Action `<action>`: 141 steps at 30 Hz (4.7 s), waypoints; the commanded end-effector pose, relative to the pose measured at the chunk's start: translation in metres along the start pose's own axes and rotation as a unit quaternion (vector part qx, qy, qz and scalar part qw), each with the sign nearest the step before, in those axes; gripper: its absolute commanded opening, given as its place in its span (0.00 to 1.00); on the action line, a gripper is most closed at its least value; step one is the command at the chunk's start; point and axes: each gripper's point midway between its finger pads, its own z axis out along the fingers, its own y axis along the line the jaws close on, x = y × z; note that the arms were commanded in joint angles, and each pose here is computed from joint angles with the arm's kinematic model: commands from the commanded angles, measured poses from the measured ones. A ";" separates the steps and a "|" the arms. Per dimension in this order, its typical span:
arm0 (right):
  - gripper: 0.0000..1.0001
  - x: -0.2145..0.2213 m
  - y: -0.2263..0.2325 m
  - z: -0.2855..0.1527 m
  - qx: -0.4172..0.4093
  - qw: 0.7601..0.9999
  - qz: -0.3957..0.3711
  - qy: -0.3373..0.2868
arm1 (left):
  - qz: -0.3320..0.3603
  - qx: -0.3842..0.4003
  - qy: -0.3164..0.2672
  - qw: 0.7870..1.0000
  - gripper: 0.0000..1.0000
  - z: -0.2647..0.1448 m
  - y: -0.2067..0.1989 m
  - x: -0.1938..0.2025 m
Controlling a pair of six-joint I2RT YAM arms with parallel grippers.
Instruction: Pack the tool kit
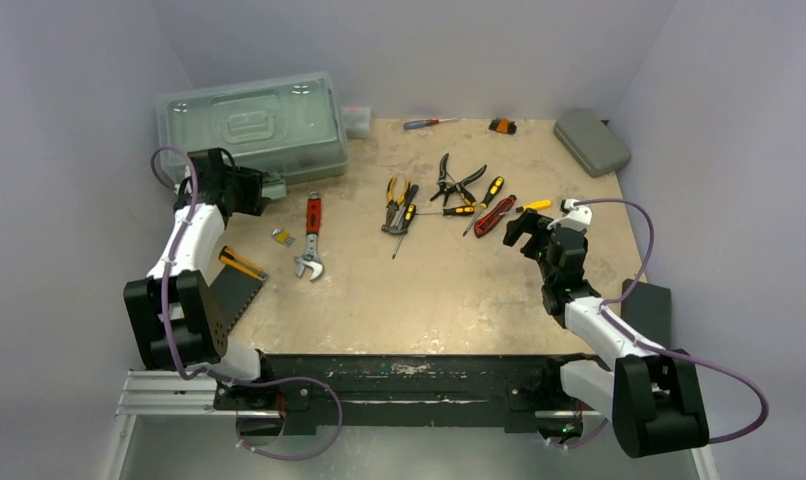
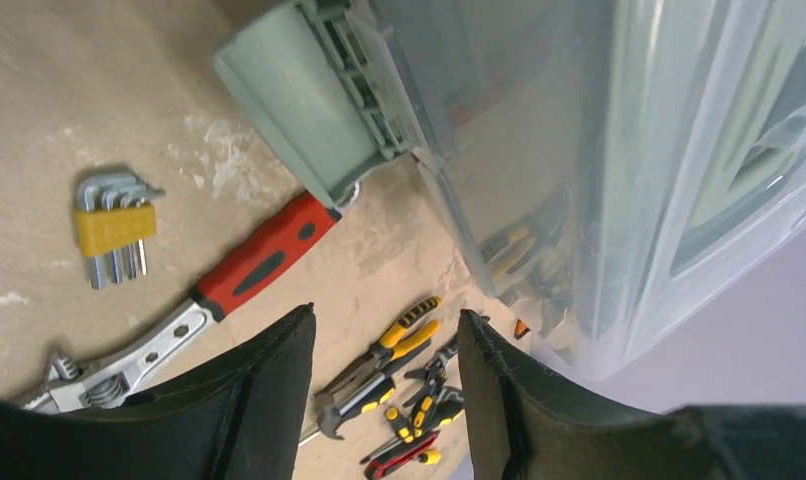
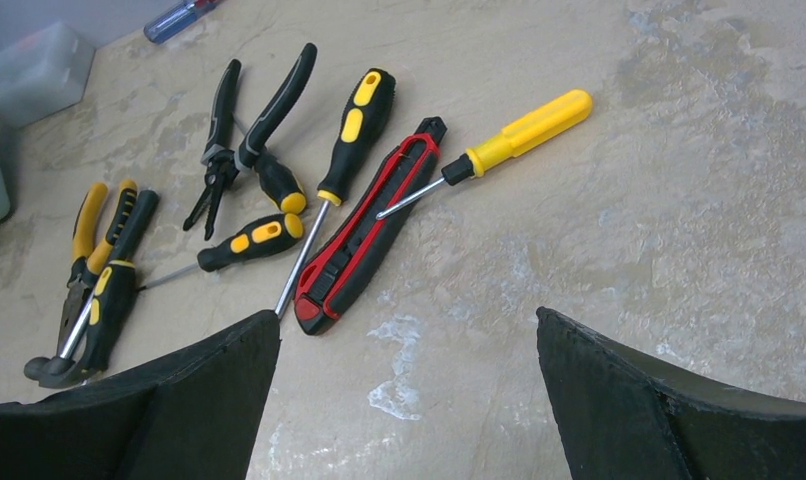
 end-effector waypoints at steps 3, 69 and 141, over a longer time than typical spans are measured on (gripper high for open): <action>0.99 -0.013 0.010 0.000 -0.021 1.000 0.008 -0.022 | 0.026 0.024 -0.048 0.998 0.59 -0.036 -0.029 -0.015; 0.99 -0.003 0.024 0.005 -0.052 0.998 0.030 0.002 | 0.221 -0.056 -0.218 0.949 0.86 0.049 -0.099 -0.224; 0.99 0.005 0.045 0.010 -0.109 0.993 0.013 0.034 | 0.385 0.090 -0.017 0.918 0.99 -0.014 -0.139 -0.009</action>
